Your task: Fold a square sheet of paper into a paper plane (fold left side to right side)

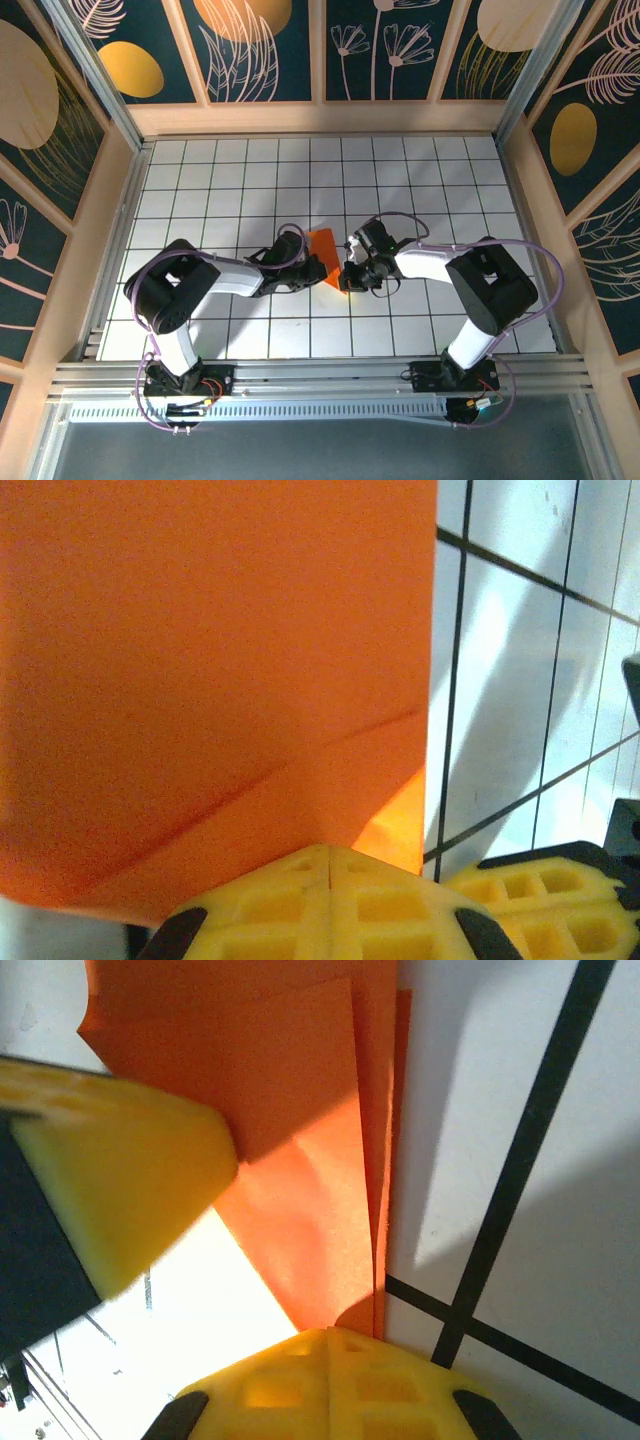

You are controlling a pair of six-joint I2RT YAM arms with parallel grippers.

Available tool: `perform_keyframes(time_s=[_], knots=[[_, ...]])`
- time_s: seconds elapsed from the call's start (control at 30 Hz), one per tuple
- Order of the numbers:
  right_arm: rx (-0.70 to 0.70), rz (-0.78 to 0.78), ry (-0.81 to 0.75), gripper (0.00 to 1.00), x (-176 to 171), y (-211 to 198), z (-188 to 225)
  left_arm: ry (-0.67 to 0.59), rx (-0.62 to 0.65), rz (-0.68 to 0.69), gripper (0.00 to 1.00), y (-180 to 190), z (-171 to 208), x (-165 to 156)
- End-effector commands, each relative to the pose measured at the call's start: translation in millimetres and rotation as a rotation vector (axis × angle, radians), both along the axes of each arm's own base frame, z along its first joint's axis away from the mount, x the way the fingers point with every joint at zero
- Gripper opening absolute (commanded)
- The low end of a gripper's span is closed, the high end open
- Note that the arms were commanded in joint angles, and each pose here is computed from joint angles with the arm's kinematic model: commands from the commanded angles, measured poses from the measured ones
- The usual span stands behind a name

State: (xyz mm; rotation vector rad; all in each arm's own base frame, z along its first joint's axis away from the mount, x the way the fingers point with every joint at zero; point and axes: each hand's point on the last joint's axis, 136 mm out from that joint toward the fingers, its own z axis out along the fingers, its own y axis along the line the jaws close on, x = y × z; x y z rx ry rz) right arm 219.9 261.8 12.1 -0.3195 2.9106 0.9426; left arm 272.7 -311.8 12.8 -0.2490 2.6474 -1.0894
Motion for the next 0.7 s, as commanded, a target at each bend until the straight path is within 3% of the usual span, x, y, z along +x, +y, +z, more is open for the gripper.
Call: perform_keyframes(time_s=[0.0,0.37,0.67], knots=[[-0.298,-0.029,0.088,0.0,-26,-56,-50,0.014,0.166,0.117,0.01,57,-33,13],[-0.276,-0.027,0.089,0.0,-24,-52,-48,-0.009,0.215,0.193,0.03,104,-30,27],[-0.253,-0.028,0.081,0.0,-20,-46,-45,-0.165,0.14,0.101,0.03,83,34,32]])
